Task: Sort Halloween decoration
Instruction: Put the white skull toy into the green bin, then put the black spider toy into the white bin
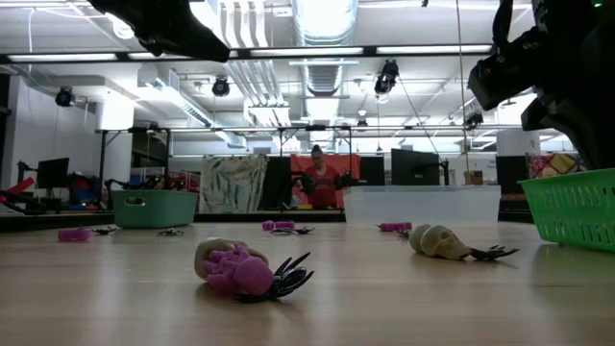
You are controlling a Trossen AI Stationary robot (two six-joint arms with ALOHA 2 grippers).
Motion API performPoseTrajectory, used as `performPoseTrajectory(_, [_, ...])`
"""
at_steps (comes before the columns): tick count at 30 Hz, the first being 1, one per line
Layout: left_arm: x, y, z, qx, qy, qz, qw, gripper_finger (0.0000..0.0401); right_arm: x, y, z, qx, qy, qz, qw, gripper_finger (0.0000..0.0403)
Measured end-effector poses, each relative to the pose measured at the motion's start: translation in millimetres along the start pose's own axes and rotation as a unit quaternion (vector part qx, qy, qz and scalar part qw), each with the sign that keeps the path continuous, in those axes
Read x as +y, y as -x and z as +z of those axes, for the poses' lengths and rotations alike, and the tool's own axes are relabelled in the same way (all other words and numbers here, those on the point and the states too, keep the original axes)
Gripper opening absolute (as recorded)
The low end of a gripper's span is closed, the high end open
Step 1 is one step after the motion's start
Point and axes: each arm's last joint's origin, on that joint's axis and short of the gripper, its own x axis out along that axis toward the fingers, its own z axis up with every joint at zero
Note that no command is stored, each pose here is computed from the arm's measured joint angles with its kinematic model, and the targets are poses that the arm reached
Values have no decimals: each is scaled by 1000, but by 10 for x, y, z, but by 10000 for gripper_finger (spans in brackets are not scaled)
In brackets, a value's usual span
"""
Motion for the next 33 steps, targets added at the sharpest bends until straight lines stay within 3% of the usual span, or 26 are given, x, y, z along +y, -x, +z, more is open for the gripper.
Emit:
performPoseTrajectory(9, [-1, -9, -42, 5, 9, 1, 1000, 82, 0, 39, -2, -3, 3, -3, 1000, 120])
performPoseTrajectory(14, [-1, -10, -43, 5, 23, 1, 1000, 82, 34, 219, 8, -35, 24, 19, 999, 126])
performPoseTrajectory(19, [-9, -9, -52, 12, 52, -14, 998, 82, 19, 453, 23, -134, 77, -5, 988, 121])
performPoseTrajectory(24, [-23, -6, -95, 40, 101, -44, 993, 82, 17, 612, 67, -254, 150, -16, 955, 121])
performPoseTrajectory(33, [16, 3, -245, 105, 188, -6, 976, 82, 31, 744, 177, -418, 270, 0, 867, 120])
